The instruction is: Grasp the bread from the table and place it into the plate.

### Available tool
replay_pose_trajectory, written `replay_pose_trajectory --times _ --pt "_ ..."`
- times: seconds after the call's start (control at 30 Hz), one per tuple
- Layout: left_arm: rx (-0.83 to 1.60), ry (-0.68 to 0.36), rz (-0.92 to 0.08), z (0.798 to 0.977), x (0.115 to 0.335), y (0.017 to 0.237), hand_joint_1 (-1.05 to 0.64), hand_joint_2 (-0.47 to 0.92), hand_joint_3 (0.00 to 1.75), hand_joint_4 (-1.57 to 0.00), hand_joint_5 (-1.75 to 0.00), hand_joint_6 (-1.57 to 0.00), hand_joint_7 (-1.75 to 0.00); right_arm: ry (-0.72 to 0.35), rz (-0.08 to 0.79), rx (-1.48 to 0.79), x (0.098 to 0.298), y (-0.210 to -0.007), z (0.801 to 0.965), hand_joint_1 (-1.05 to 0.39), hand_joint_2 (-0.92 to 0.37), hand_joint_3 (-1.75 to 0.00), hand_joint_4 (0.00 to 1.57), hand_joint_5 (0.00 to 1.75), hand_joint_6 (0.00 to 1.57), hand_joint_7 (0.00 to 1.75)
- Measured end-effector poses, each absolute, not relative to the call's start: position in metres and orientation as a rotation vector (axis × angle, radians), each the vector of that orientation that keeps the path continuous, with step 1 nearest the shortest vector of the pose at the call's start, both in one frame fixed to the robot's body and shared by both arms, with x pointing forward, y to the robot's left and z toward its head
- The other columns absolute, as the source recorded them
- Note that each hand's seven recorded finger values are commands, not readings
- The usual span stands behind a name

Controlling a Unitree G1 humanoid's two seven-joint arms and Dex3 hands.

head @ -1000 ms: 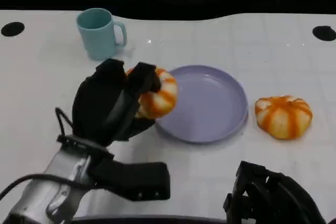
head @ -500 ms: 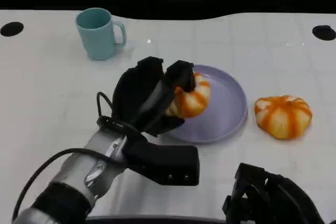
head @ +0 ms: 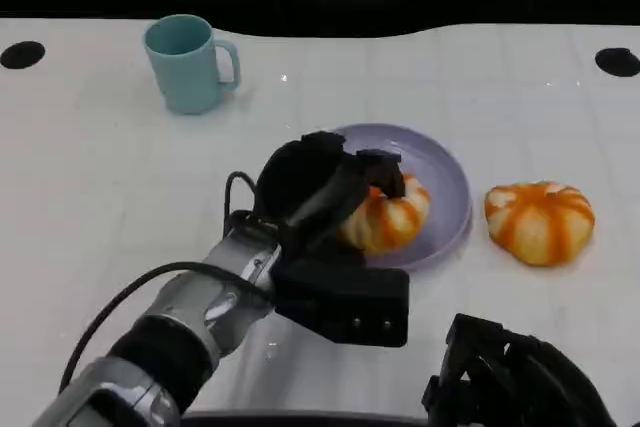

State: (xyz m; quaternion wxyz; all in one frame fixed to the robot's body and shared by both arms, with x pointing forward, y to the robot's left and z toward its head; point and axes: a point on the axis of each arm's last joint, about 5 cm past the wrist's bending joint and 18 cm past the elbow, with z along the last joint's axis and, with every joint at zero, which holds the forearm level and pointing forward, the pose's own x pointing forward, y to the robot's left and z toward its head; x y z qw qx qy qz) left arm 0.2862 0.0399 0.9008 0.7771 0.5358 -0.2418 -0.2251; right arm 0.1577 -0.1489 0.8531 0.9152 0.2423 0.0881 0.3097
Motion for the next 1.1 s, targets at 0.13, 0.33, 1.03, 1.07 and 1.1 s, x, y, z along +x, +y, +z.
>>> replay_pose_trajectory --times 0.13,0.33,1.03,1.07,1.1 --pt "1.199 -0.495 -0.498 0.905 0.288 0.041 -0.71 0.92 0.18 -0.19 -0.28 -0.20 0.00 0.179 0.640 0.499 0.158 -0.149 0.854 -0.69 -0.92 -0.26 0.85 1.59 0.76 1.36" --pt "1.247 -0.464 -0.484 0.913 0.289 0.043 -0.82 0.92 0.27 -0.12 -0.24 -0.11 0.00 0.177 0.647 0.499 0.158 -0.149 0.853 -0.70 -0.92 -0.25 0.86 1.58 0.77 1.35" --pt "0.756 -0.440 -0.402 0.913 0.255 0.082 -0.56 0.92 0.17 -0.43 -0.74 -0.50 -0.12 0.179 0.645 0.498 0.157 -0.150 0.854 -0.70 -0.92 -0.26 0.85 1.60 0.76 1.35" --pt "0.718 -0.431 -0.397 0.913 0.252 0.085 -0.52 0.92 0.15 -0.43 -0.91 -0.57 -0.15 0.179 0.645 0.498 0.157 -0.150 0.853 -0.70 -0.92 -0.26 0.85 1.60 0.76 1.35" --pt "0.677 -0.419 -0.397 0.911 0.249 0.088 -0.50 0.92 0.14 -0.42 -0.99 -0.60 -0.17 0.179 0.645 0.498 0.157 -0.150 0.853 -0.70 -0.92 -0.26 0.85 1.60 0.76 1.35"
